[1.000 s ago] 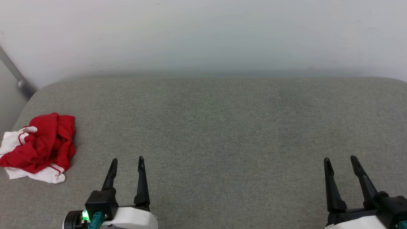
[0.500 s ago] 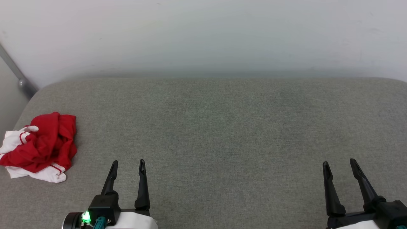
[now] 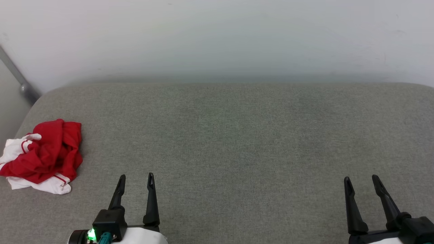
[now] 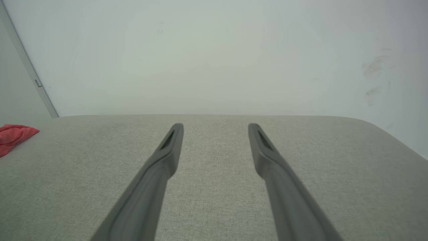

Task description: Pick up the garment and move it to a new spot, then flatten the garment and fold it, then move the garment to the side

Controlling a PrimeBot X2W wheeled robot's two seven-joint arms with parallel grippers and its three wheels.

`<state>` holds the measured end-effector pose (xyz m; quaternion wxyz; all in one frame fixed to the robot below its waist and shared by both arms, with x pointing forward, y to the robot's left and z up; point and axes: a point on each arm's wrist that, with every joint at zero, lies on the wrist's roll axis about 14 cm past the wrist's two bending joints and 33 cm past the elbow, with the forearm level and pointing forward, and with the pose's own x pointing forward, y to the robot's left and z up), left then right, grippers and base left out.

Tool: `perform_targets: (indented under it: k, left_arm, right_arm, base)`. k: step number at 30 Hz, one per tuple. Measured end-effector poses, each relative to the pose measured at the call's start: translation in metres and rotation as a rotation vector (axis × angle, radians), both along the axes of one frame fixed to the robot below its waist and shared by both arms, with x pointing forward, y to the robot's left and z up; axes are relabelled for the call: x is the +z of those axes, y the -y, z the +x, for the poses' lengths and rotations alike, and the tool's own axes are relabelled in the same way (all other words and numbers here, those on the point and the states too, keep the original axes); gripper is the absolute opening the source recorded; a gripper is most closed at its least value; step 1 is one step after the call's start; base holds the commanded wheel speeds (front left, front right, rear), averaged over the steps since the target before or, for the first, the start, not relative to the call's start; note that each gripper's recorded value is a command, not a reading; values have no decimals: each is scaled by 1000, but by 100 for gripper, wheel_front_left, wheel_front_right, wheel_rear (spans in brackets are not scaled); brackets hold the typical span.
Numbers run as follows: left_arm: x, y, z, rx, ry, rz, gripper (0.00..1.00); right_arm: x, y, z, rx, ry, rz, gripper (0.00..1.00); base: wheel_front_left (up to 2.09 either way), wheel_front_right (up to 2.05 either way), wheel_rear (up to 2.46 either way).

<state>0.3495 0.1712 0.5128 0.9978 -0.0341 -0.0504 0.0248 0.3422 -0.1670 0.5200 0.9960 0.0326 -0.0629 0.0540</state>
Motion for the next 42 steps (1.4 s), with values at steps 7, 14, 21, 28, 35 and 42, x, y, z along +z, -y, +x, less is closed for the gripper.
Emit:
perform_targets:
  k: [7, 14, 21, 28, 35, 42]
  left_arm:
    - [-2, -3, -1, 13, -6, -1, 100]
    - [-1, -15, -6, 54, -6, 6, 100]
    - [-2, -44, -21, 160, -11, 21, 100]
    - [-2, -78, -46, 289, -14, 19, 100]
    - [-2, -114, -78, 434, -19, 24, 100]
    - [-3, -141, -108, 556, -29, 22, 100]
  right_arm:
    - [-1, -1, 0, 4, -5, 2, 100]
    - [-1, -12, 5, 39, -3, 1, 100]
    - [0, -36, 16, 115, 1, -1, 100]
    - [-2, -74, 28, 232, -3, -8, 100]
    - [-6, -118, 34, 366, -13, -9, 100]
    - [-8, -151, 36, 466, -16, -14, 100]
  base:
    - [0, 0, 0]
    - [0, 0, 0]
    - [0, 0, 0]
    - [0, 0, 0]
    - [0, 0, 0]
    - [0, 0, 0]
